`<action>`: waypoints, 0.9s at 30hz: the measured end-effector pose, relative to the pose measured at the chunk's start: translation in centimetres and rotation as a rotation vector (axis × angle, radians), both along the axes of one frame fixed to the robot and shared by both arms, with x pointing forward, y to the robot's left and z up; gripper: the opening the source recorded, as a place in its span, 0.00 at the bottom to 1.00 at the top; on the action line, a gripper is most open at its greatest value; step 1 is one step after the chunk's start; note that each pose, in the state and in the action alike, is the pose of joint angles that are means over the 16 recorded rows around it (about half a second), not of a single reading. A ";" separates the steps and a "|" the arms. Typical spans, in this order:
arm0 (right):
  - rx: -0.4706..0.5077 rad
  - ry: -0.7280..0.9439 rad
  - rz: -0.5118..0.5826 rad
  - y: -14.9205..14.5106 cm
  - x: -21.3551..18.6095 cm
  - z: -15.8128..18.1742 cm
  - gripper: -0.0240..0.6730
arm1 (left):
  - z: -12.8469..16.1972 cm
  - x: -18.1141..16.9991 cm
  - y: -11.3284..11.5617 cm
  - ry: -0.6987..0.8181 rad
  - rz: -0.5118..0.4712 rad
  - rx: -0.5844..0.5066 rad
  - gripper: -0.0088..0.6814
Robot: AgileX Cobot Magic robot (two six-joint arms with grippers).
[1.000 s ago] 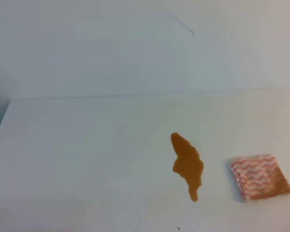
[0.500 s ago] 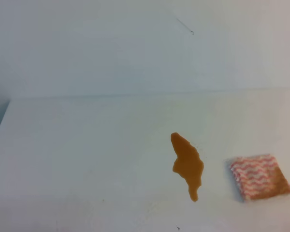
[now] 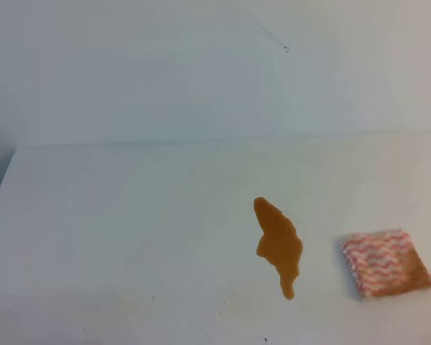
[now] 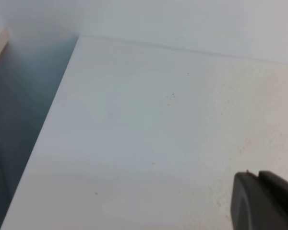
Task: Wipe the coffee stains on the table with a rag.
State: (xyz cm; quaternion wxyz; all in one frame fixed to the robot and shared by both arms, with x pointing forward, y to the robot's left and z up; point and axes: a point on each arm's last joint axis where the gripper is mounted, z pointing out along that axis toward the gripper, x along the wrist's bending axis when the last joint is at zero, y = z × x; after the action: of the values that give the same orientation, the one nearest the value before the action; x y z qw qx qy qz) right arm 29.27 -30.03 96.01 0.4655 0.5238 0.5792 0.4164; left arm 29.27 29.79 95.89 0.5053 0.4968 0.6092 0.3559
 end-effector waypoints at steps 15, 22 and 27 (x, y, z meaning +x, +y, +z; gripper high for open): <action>0.000 0.000 0.000 0.0 0.0 0.0 0.03 | -0.3 0.0 0.0 -0.004 0.000 0.000 0.01; 0.000 -0.004 0.000 0.0 0.0 0.0 0.03 | -0.2 0.0 0.0 -0.005 0.000 0.000 0.01; 0.002 -0.020 0.002 0.0 0.0 0.2 0.03 | 0.0 0.0 0.0 -0.004 0.000 0.000 0.01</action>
State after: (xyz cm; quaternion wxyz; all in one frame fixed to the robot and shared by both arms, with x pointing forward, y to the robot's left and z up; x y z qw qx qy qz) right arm 29.31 -30.00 96.18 0.4701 0.5197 0.5747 0.4227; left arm 29.27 29.79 95.93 0.5066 0.4961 0.6083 0.3568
